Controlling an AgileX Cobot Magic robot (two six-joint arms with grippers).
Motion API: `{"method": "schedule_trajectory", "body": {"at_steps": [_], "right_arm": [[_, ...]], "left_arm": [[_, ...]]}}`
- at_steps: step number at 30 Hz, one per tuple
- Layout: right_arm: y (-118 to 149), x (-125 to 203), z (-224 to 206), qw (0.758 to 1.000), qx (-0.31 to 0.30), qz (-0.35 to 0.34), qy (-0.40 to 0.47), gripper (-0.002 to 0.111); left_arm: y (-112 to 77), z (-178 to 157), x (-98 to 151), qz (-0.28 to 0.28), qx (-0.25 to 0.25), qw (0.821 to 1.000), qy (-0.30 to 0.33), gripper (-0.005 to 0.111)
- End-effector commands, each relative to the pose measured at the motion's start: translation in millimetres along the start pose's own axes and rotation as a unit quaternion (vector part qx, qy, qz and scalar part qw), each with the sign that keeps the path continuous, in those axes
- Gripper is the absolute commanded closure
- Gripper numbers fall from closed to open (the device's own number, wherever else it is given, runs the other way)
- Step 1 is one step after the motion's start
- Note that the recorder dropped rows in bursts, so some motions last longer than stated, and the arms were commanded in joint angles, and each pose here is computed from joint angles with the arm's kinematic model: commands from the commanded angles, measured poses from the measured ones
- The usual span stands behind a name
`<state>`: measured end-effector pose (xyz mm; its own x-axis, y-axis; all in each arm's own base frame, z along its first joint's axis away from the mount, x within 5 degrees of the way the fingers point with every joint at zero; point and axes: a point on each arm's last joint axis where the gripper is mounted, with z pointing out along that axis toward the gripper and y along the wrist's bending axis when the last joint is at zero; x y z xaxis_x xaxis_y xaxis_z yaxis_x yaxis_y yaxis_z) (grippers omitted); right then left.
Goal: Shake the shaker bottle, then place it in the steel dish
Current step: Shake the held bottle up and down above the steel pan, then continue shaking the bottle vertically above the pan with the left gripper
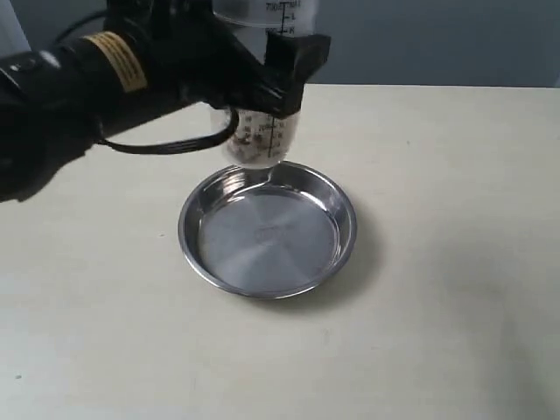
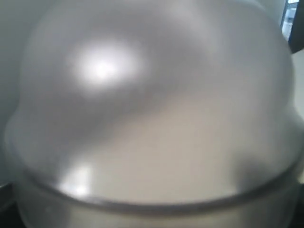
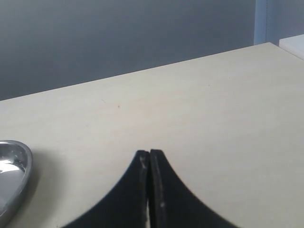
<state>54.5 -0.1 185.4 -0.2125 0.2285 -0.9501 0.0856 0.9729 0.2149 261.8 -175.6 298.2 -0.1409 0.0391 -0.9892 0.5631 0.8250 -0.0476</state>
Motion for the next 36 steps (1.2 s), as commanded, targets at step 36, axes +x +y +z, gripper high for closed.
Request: {"method": "schedule_trajectory", "body": {"at_steps": [36], "right_arm": [[0.0, -0.4, -0.1, 1.000, -0.001, -0.001, -0.006, 0.109]], "left_arm": [[18.2, 0.1, 47.3, -0.046, -0.016, 0.996, 0.071, 0.107]]}}
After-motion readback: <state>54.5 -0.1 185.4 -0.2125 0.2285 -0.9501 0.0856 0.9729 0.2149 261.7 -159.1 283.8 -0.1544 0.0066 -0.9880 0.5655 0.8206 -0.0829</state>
